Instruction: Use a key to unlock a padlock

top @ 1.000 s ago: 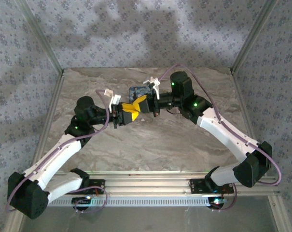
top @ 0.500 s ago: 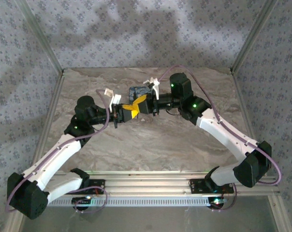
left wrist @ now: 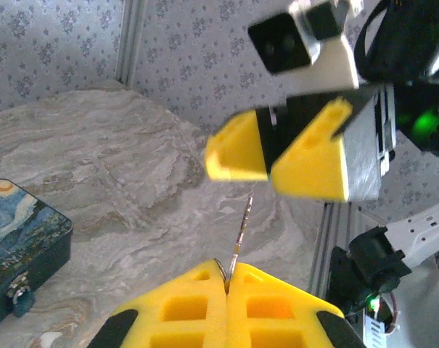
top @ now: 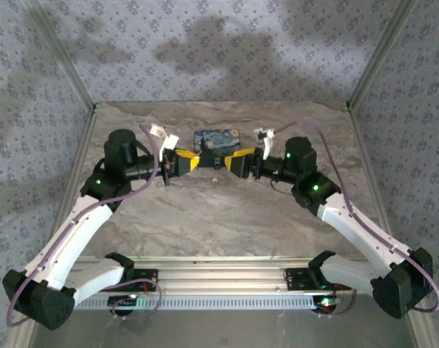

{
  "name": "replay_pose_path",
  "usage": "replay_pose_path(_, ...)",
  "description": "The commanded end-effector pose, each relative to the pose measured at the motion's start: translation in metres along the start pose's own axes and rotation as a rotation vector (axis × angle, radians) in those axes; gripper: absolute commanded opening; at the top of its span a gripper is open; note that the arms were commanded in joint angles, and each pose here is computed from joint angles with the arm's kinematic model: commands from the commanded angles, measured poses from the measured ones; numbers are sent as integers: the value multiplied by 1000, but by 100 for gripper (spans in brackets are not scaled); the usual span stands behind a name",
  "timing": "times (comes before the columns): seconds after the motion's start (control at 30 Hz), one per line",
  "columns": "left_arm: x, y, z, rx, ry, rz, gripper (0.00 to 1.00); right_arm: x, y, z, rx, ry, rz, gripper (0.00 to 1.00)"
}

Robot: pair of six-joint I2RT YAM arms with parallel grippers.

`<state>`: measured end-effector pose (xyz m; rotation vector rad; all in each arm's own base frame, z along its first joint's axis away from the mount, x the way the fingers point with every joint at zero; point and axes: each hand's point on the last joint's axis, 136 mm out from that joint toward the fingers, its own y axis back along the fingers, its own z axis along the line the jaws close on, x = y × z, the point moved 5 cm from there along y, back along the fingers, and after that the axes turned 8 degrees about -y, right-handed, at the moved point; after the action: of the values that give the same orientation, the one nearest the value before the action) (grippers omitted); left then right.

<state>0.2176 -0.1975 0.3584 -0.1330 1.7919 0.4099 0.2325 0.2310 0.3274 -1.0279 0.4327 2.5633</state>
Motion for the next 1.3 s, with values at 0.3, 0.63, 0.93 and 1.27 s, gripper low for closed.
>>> replay_pose_path(0.3, -8, -5, -9, 190, 69, 47, 0, -22, -39, 52, -191, 41, -66, 41)
replay_pose_path(0.63, -5, -2, -12, 199, 80, 40, 0, -26, -61, 61, -246, 50, -44, 23)
replay_pose_path(0.93, 0, 0, 10, 56, 149, 42, 0, -22, -58, 53, -177, 35, -58, 26)
replay_pose_path(1.27, 2, 1, 13, 83, 171, 23, 0, -27, -65, 61, -224, 52, -28, 33)
